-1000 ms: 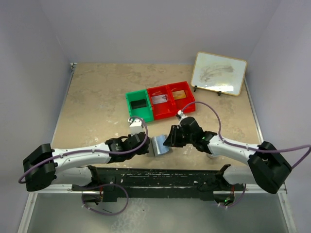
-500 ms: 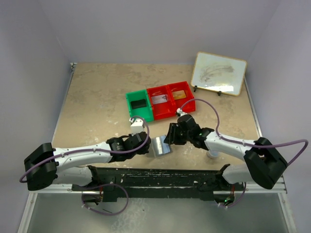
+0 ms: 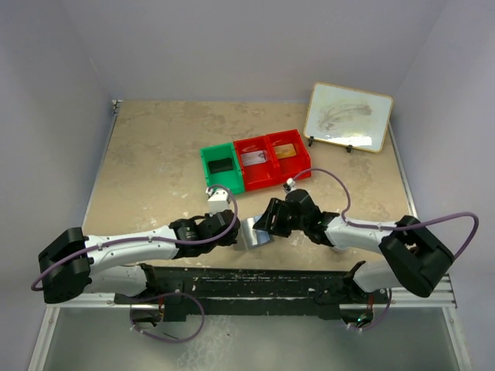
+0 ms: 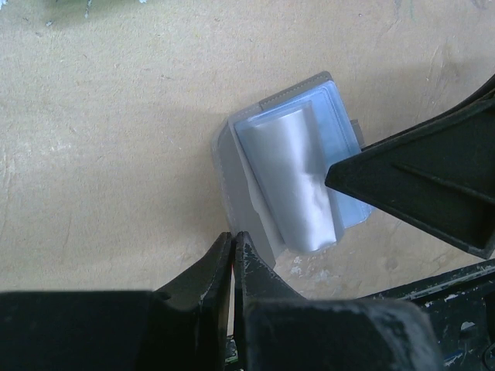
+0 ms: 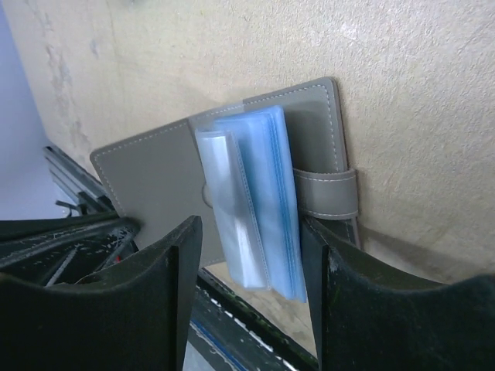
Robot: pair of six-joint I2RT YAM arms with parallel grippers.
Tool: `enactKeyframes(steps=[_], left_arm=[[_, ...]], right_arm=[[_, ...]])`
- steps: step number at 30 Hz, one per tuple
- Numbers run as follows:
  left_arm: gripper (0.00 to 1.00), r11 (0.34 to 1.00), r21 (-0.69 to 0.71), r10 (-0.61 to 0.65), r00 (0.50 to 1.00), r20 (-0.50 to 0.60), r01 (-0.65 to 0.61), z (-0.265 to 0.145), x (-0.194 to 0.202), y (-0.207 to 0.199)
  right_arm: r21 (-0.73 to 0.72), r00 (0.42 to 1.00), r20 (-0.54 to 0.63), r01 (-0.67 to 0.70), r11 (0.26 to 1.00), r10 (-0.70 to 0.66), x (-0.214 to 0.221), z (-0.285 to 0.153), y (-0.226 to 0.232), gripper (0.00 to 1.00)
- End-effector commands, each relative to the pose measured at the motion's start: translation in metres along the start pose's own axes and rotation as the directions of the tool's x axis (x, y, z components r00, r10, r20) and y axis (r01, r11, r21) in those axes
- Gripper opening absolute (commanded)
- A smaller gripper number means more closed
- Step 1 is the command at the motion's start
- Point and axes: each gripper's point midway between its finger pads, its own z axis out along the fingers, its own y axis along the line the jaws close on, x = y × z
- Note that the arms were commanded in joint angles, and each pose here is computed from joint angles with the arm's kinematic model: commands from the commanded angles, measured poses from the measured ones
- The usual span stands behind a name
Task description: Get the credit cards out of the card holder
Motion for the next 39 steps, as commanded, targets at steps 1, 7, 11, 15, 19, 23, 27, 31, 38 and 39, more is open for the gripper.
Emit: enactKeyframes(steps=[1, 7, 11, 15, 19, 23, 27, 31, 38, 39], left_arm=[[0.00, 0.999, 0.032, -0.008, 1.000, 0.030, 0.007, -0.004, -0.012, -0.014], [0.00, 0.999, 0.035, -0.014, 0.999, 0.032, 0.013, -0.005, -0.013, -0.014], [0.00, 0.999, 0.033, -0.014, 0.999, 0.035, 0.013, -0.006, -0.014, -0.013], [0.00, 0.999, 0.031, -0.011, 0.999, 0.034, 0.010, -0.006, -0.014, -0.013], [0.00, 1.000, 0.030, -0.002, 1.000, 0.024, 0.001, -0.005, -0.011, -0.013], [0.00, 1.000, 0.028, 0.004, 1.000, 0.014, -0.004, -0.004, -0.008, -0.011], [0.00, 1.000, 0.019, 0.007, 1.000, 0.010, -0.008, -0.004, -0.006, -0.007], [0.00, 1.000, 0.014, 0.010, 1.000, -0.003, -0.009, -0.003, -0.001, -0.003], [0.00, 1.000, 0.009, 0.006, 0.999, -0.039, -0.005, -0.002, 0.014, 0.006], [0.00, 1.000, 0.004, 0.005, 0.999, -0.043, -0.005, -0.002, 0.016, 0.009]], right_arm=[[-0.086, 0.991, 0.032, -0.127, 0.988, 0.130, -0.006, 0.005, 0.016, 0.57], [-0.106, 0.961, 0.053, -0.264, 0.959, 0.270, -0.004, 0.010, 0.009, 0.56], [-0.058, 0.956, 0.099, -0.272, 0.960, 0.277, -0.009, 0.009, 0.000, 0.56], [-0.040, 0.935, 0.141, -0.324, 0.945, 0.326, -0.010, 0.008, -0.012, 0.56], [-0.087, 0.915, 0.211, -0.334, 0.939, 0.345, -0.030, 0.009, -0.004, 0.56], [-0.130, 0.904, 0.238, -0.332, 0.934, 0.355, -0.046, 0.016, 0.009, 0.56], [-0.121, 0.893, 0.260, -0.347, 0.930, 0.367, -0.054, 0.024, 0.010, 0.56], [-0.163, 0.868, 0.296, -0.366, 0.916, 0.400, -0.065, 0.020, 0.012, 0.55], [-0.248, 0.842, 0.309, -0.379, 0.892, 0.443, -0.087, 0.010, 0.017, 0.55], [-0.249, 0.842, 0.304, -0.382, 0.890, 0.446, -0.088, 0.010, 0.016, 0.55]])
